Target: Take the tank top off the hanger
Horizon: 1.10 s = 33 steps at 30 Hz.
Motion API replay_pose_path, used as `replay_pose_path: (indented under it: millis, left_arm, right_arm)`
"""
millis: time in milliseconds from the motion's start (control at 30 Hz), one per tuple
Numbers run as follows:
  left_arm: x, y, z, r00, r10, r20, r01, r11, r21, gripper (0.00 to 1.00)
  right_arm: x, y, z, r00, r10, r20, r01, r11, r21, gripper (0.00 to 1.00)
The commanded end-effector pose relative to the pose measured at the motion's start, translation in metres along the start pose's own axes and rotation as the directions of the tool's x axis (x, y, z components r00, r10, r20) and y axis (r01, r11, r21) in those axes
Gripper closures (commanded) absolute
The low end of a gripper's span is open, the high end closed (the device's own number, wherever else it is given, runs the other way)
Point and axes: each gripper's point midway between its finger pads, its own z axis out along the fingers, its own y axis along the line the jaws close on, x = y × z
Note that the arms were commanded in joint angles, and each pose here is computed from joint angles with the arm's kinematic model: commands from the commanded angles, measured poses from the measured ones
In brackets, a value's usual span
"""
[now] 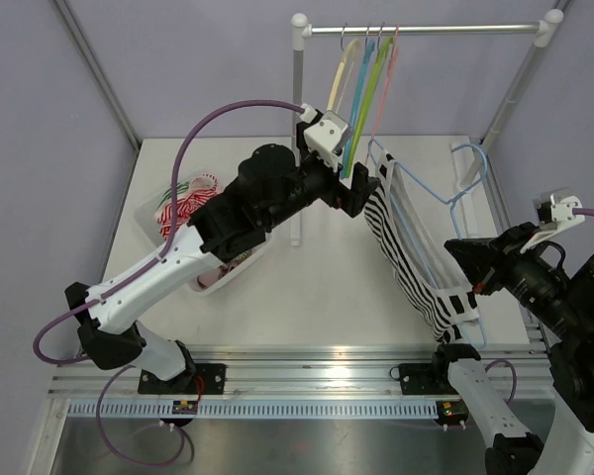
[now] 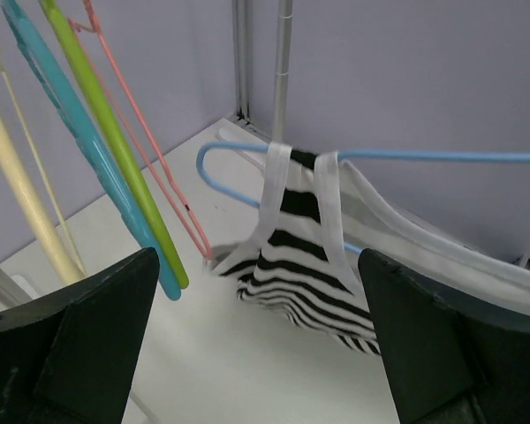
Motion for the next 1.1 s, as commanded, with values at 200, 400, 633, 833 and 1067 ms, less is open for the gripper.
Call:
replay_pose_path:
  millis: [200, 400, 633, 833, 1067]
  left_arm:
    - [-0.014, 0.001, 0.031, 0.996, 0.032, 0.08, -0.03, 0.999, -0.022, 0.15]
    - [-0.002, -0.001, 0.038, 0.998, 0.031, 0.056, -0.03, 0.999, -0.019, 0.57]
    - [-0.003, 0.023, 0.017, 0.999, 0.008, 0.046, -0.001, 0.989, -0.146, 0.97]
    - [0.002, 0.116, -0.055, 0.992, -0.105, 0.068, 0.125, 0.8, -0.586, 1.0]
    - [0.02, 0.181, -0.117, 0.953, -0.268, 0.144, 0.291, 0.662, -0.691, 1.0]
  right_arm:
    - [-0.004, 0.017, -0.013, 0.998, -0.052, 0.024, 0.053, 0.995, -0.083, 1.0]
    - [-0.005, 0.008, -0.012, 0.998, -0.062, 0.026, 0.063, 0.997, -0.039, 1.0]
    - [0.004, -0.003, -0.003, 0.994, -0.11, -0.016, 0.11, 0.994, -0.026, 1.0]
    - [0.015, 0.014, -0.004, 0.966, -0.253, -0.051, 0.239, 0.951, -0.194, 1.0]
    - [0.019, 0.029, -0.014, 0.943, -0.333, -0.017, 0.312, 0.899, -0.308, 1.0]
